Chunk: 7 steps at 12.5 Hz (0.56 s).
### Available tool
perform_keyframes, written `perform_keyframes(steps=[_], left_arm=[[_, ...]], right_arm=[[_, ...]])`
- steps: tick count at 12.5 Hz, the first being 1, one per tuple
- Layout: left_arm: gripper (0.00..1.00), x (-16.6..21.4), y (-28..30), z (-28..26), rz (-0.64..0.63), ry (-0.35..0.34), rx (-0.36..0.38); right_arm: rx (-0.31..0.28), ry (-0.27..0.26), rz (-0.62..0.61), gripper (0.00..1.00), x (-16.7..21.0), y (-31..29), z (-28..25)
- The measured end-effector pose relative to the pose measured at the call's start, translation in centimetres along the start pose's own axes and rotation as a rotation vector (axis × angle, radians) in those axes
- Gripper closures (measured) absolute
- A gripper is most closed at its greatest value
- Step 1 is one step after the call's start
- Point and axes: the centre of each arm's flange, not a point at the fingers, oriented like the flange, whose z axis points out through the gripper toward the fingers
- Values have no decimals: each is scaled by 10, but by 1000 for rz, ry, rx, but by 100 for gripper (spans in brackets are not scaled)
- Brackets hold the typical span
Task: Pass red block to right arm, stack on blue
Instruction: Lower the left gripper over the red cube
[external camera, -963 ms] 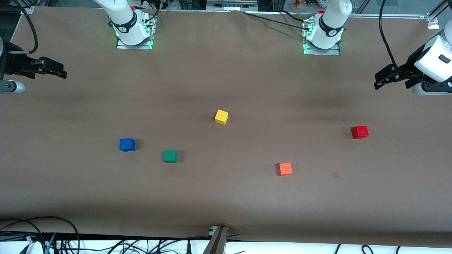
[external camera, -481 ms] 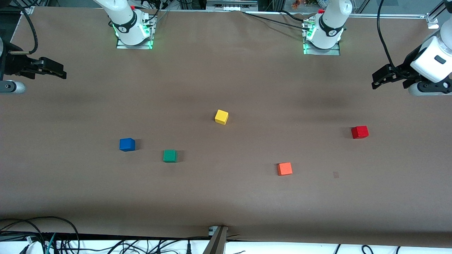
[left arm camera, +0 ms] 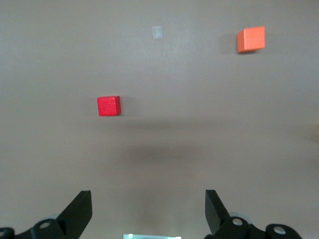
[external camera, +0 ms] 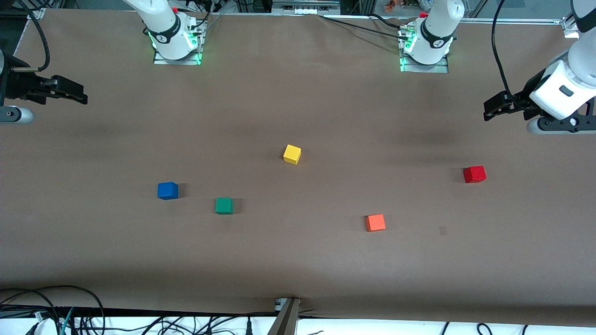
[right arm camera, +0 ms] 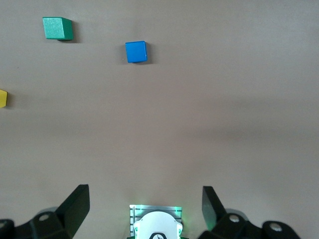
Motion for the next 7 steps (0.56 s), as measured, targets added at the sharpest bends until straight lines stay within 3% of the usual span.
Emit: perform_keyframes(steps=[4,7], left_arm=[[0,13,-26,29,74,-83,-6],[0,41,-70,85,113,-161,-32]], right_arm=[[0,0,2,0,0,1,0],[0,0,3,0,0,2,0]])
